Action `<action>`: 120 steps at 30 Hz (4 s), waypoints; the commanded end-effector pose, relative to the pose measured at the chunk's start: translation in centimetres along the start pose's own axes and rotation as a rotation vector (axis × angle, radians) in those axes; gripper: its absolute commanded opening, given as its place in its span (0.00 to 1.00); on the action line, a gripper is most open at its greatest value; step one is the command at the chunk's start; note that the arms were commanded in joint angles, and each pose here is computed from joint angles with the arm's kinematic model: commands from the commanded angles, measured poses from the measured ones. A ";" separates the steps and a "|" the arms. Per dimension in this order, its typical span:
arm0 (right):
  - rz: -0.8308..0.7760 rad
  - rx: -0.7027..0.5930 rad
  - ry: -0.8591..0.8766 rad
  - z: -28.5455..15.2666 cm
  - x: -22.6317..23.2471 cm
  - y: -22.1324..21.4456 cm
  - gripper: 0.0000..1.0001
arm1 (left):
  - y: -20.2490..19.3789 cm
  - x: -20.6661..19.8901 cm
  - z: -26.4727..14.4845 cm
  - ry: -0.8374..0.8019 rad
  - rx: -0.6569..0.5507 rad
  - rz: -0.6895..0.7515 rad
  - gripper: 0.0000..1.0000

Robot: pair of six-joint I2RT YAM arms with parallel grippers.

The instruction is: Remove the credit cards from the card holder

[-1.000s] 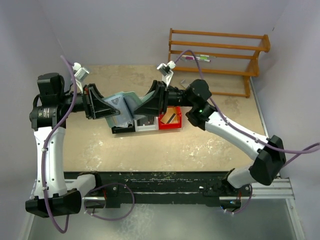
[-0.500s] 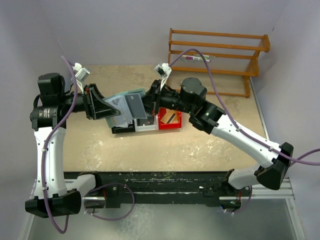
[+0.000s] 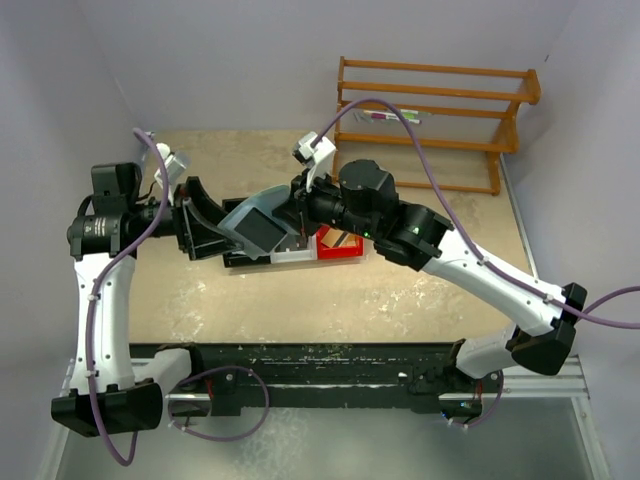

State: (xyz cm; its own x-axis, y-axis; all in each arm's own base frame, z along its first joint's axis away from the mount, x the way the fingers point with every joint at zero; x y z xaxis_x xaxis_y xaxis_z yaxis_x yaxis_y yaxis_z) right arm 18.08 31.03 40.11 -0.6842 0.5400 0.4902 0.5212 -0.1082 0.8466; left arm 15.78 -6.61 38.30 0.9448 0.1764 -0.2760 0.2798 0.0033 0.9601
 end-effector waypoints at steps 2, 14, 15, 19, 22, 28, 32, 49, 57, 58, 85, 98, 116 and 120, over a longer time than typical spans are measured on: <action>-0.029 -0.108 0.000 -1.2 1.1 2.8 0.00 | -0.3 -1.7 0.1 -0.103 -0.057 0.107 0.74; 0.144 -0.061 0.294 -1.4 3.9 2.0 0.00 | -2.2 1.0 0.2 0.031 0.006 0.007 0.62; 0.160 -0.056 0.317 -1.4 4.1 1.9 0.00 | -2.2 1.0 0.2 0.036 0.003 0.007 0.61; 0.236 -0.043 0.372 -1.1 3.9 1.7 0.00 | -2.0 0.3 0.2 0.006 -0.014 0.019 0.55; 0.281 -0.076 0.387 -1.3 3.1 2.0 0.00 | -1.9 -0.6 0.2 -0.069 -0.031 0.008 0.54; 0.366 -0.113 0.439 -1.9 1.3 1.9 0.00 | -1.8 -1.4 0.1 -0.150 -0.073 -0.007 0.52; 0.387 -0.099 0.475 -1.8 1.4 1.7 0.00 | -1.5 -0.7 0.2 -0.158 -0.093 -0.024 0.49; 0.440 -0.026 0.497 -0.7 -1.6 0.4 0.30 | -1.2 -0.5 0.3 -0.148 -0.188 -0.055 0.12; 0.388 0.050 0.495 -0.8 -5.1 1.4 0.66 | -2.0 0.5 0.2 -0.091 -0.085 -0.101 0.02; 0.371 0.018 0.461 -1.4 -5.5 2.1 0.66 | -2.1 0.9 0.1 -0.073 -0.058 -0.117 0.02; 0.232 0.171 0.650 1.3 -2.3 0.0 0.54 | -2.0 1.2 -0.1 0.052 0.010 -0.152 0.04; 0.267 0.224 0.707 3.5 -1.6 -1.1 0.40 | -2.1 1.1 -0.1 0.040 0.010 -0.164 0.05; 0.292 0.239 0.808 3.1 -0.4 -1.8 0.23 | -1.7 -0.6 0.0 -0.182 -0.130 -0.103 0.38; 0.298 0.263 0.819 3.3 -0.2 -2.5 0.23 | -1.5 -1.2 0.0 -0.208 -0.191 -0.113 0.38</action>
State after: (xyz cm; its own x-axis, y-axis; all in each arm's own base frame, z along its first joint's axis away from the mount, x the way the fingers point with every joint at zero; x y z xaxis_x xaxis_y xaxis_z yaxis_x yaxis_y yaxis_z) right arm 20.39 33.76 35.87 -0.5692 -0.1571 0.8071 0.8074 0.0789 0.5847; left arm 15.79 -6.23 34.20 0.8682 0.1960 -0.4558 0.4603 0.0245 0.8874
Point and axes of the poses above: each gripper's point midway between its finger pads, its own z axis out along the fingers, its own x axis along the line the jaws close on, y = z × x, the point moved 9 cm from there along -z, back along the fingers, and after that the axes turned 15 degrees about z, right-handed, at the moved point
